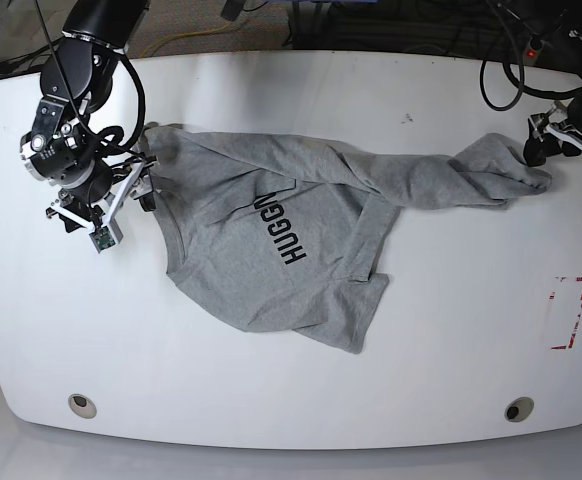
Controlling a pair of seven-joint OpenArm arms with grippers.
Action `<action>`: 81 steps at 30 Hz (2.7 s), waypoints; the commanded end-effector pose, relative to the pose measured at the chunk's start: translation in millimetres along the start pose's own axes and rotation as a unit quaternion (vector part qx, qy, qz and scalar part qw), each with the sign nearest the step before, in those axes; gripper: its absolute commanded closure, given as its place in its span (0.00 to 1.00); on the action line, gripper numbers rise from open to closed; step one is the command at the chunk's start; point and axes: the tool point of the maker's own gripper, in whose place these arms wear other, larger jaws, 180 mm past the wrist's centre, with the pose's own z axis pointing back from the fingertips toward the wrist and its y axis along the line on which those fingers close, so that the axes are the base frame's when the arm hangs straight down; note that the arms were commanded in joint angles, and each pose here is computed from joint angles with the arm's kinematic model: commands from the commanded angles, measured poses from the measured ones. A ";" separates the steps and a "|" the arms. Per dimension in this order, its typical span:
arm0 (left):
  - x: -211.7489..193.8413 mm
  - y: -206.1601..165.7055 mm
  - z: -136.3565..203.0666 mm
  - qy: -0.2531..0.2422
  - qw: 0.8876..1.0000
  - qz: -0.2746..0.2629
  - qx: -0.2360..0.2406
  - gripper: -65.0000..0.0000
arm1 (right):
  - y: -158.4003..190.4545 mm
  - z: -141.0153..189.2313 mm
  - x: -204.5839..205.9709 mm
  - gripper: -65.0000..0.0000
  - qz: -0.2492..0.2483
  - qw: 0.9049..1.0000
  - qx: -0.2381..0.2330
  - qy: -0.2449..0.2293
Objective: Fold the T-shirt properly
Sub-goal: 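Regrasp the shirt sleeve with the left gripper, then release and regrasp the shirt body with the right gripper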
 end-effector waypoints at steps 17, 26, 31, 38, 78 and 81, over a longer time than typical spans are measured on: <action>31.6 -17.2 -18.8 -0.028 0.997 0.033 -0.058 0.20 | -0.1 3.0 8.9 0.31 0.000 1.000 -0.001 -0.010; 49.0 -18.4 7.4 -0.059 0.995 -0.003 -0.076 0.20 | 3.9 1.9 10.0 0.31 -0.004 1.000 0.003 -0.013; 53.1 -10.9 10.9 -0.055 0.996 -0.013 -0.068 0.20 | 3.7 1.7 10.3 0.31 -0.004 1.000 0.003 -0.013; 59.3 -17.4 -8.4 -0.058 0.994 0.017 -0.095 0.20 | 2.9 1.7 10.4 0.31 -0.003 1.000 0.001 -0.013; 77.8 -33.4 -27.8 -0.051 0.990 0.006 -0.128 0.98 | -42.1 -71.5 88.6 0.30 -0.097 0.993 0.066 -0.032; 80.2 -35.1 -20.4 -0.055 0.991 -0.015 -0.120 0.98 | -43.0 -84.5 106.6 0.30 -0.118 0.988 0.088 -0.044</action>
